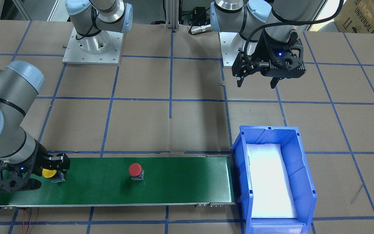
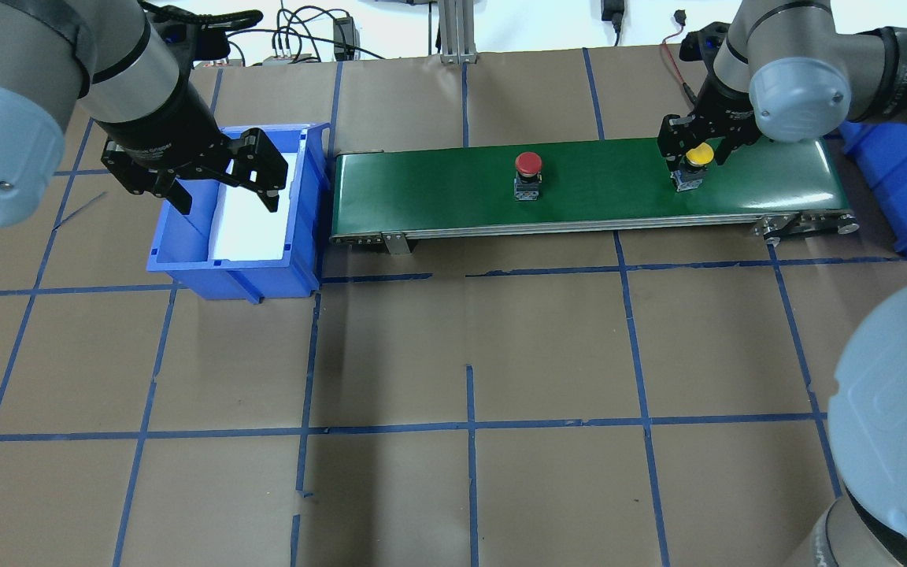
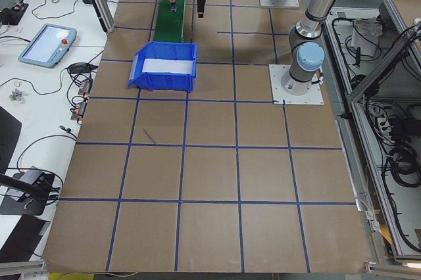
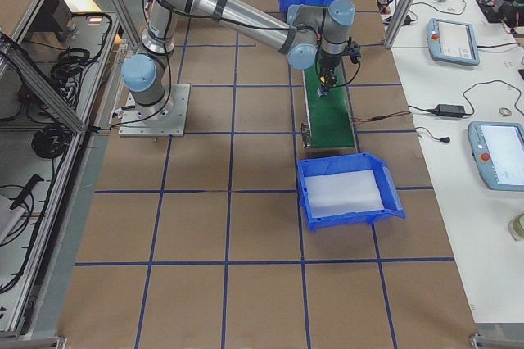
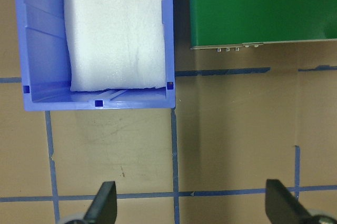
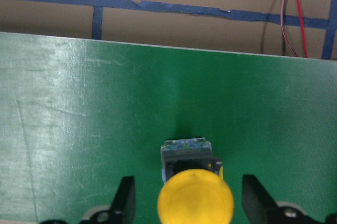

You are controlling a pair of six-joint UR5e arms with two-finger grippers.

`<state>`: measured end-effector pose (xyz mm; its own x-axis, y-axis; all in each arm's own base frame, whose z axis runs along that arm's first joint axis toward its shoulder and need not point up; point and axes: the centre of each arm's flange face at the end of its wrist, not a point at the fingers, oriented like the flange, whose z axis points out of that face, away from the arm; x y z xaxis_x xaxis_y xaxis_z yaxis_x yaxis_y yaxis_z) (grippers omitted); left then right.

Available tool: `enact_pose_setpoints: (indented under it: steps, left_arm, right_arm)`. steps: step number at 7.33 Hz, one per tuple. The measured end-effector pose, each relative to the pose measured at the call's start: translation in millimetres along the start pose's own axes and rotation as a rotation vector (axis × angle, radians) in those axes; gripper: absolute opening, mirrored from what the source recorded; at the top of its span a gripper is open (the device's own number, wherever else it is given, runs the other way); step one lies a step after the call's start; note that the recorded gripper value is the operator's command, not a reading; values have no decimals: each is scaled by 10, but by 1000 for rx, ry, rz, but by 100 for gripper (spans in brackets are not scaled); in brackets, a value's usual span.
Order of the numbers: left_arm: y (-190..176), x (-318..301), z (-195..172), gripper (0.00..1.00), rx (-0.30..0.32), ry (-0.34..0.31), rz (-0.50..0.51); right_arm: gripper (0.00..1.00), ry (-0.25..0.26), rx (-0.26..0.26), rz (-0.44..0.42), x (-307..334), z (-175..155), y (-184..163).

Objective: Transport two buttons from left to right
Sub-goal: 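Grasp the yellow button with the right gripper and lift it, then lower the yellow button into the far blue bin with the right gripper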

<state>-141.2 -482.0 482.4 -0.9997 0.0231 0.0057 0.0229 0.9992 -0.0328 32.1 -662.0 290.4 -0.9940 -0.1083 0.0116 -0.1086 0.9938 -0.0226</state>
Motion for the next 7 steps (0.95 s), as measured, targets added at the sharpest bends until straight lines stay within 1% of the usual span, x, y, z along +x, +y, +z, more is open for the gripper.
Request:
enact_pose_setpoints:
  steps: [1,3,4,5,6,7]
  left_arm:
    - [0,0,0,100,0,0,0]
    - [0,1,0,100,0,1,-1]
    - [4,3,10,100,-3,1,-1]
    - [10,7,30,100,-7,1,-2]
    - [18,12,57,100,-12,1,-2]
    - [23,14,73,100,-15,1,-3]
  right_arm:
    - [25,2,3,-7,10,-15,-6]
    - [25,23,12,-21,87,-79,-30]
    - [25,37,30,-4,281,-193,-34]
    - [25,53,56,18,655,-389,33]
    - [24,73,81,18,1152,-604,186]
    - [23,92,94,4,1725,-752,382]
